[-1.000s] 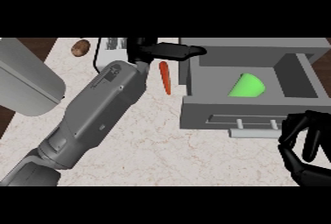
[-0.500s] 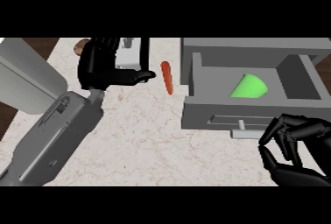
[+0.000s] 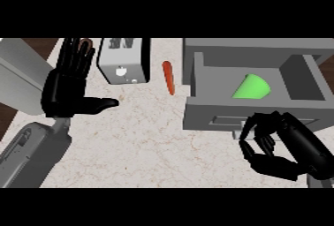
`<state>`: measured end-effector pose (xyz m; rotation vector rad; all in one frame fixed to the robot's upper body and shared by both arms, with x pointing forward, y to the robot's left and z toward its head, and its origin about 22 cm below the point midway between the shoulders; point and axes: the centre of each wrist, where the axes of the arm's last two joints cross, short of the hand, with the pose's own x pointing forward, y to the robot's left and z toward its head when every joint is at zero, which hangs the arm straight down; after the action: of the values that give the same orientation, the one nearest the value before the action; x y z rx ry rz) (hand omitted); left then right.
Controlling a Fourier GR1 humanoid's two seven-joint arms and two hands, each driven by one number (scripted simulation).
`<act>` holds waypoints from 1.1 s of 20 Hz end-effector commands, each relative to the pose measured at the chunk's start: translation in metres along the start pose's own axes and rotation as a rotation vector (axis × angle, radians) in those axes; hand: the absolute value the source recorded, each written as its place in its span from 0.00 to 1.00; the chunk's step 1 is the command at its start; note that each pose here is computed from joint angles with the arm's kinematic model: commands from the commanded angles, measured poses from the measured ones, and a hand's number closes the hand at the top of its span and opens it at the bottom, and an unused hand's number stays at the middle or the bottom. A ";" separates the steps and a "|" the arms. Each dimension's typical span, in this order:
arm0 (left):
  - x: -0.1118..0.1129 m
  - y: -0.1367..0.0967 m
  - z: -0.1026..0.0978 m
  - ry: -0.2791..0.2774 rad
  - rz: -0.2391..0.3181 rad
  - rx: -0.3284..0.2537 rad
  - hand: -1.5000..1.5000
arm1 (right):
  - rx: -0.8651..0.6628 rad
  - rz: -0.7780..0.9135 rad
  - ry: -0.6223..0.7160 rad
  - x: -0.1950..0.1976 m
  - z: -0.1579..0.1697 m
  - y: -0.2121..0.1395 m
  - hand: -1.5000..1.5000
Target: Pick up the cup, place it into the drawer and close the drawer
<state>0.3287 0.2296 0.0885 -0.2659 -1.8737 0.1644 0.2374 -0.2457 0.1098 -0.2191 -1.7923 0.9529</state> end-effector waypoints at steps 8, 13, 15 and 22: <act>0.013 0.079 0.058 -0.017 -0.009 0.014 0.00 | 0.095 0.235 0.061 -0.070 -0.033 0.053 0.00; 0.021 0.083 0.071 -0.016 0.001 0.023 0.00 | 0.149 0.312 0.115 -0.077 -0.056 0.060 0.00; 0.004 0.106 0.065 -0.005 -0.012 0.045 0.00 | 0.182 0.331 0.143 -0.083 -0.075 0.059 0.00; 0.004 0.093 0.072 -0.019 0.010 0.024 0.00 | 0.186 0.283 0.167 -0.120 -0.106 0.088 0.00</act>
<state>0.2679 0.3237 0.0551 -0.2607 -1.8774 0.1951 0.3384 -0.2119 -0.0069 -0.4473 -1.5529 1.2588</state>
